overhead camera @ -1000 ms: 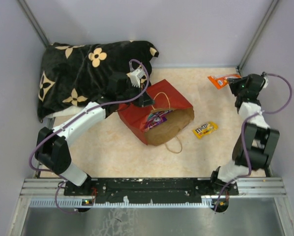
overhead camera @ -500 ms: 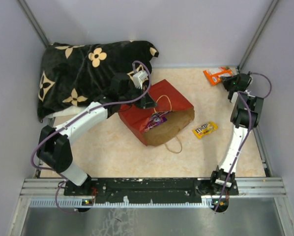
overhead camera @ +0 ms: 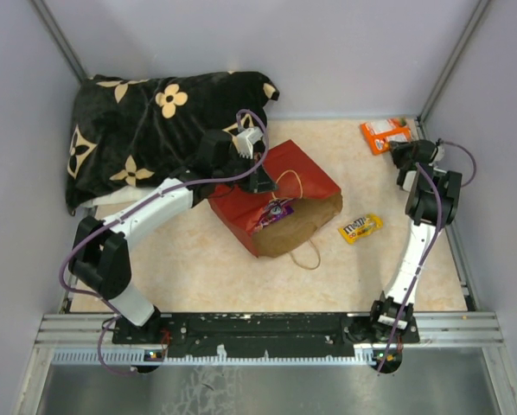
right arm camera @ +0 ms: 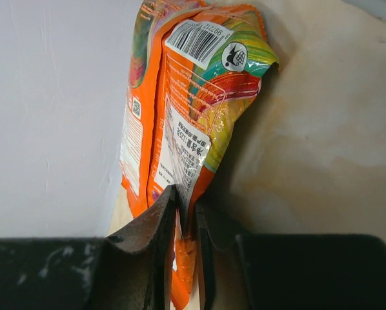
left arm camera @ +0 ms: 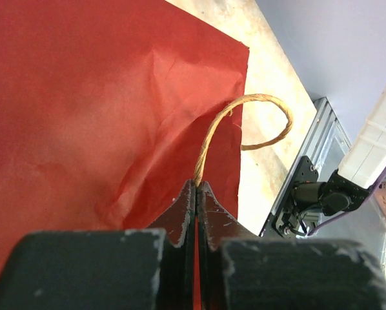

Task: Take the snacks out of the paper bag

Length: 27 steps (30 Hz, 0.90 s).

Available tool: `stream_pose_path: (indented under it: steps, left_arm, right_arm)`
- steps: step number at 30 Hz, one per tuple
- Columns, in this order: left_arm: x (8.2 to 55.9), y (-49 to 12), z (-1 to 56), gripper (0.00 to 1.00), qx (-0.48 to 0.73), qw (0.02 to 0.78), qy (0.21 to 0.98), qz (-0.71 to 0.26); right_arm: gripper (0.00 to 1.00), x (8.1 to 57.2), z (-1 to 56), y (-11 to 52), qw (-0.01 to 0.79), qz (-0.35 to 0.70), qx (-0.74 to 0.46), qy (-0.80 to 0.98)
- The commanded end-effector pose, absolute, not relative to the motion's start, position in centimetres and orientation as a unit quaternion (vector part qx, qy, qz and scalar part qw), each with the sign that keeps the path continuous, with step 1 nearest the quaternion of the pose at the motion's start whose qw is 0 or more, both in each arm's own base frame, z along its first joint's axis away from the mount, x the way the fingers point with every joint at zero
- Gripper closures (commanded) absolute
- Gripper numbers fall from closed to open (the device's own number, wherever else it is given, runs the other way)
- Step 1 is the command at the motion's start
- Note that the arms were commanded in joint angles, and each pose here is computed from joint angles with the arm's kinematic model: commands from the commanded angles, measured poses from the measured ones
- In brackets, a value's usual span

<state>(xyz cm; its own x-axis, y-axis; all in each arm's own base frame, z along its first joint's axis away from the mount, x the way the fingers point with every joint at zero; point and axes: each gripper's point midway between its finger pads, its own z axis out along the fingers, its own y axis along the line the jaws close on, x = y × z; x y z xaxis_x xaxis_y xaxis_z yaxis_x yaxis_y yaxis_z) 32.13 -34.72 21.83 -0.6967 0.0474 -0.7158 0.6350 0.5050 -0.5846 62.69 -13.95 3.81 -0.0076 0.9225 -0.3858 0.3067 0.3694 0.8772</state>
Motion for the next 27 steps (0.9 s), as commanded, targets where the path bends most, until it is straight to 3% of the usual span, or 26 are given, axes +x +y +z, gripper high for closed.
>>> stream_pose_path:
  steps: [1,8,27]
  left_arm:
    - [32.7,-35.1,23.4,1.00,0.220,0.351,0.791,-0.449]
    - [32.9,-35.0,23.3,1.00,0.220,0.355,0.794,-0.443]
    - [33.1,-34.8,23.4,1.00,0.217,0.358,0.796,-0.437]
  right_arm:
    - [0.85,62.1,7.6,-15.6,0.555,0.280,0.494,0.608]
    - [0.94,60.5,7.0,-16.0,0.548,0.292,0.550,0.558]
    - [0.96,59.4,6.8,-15.6,0.542,0.287,0.578,0.538]
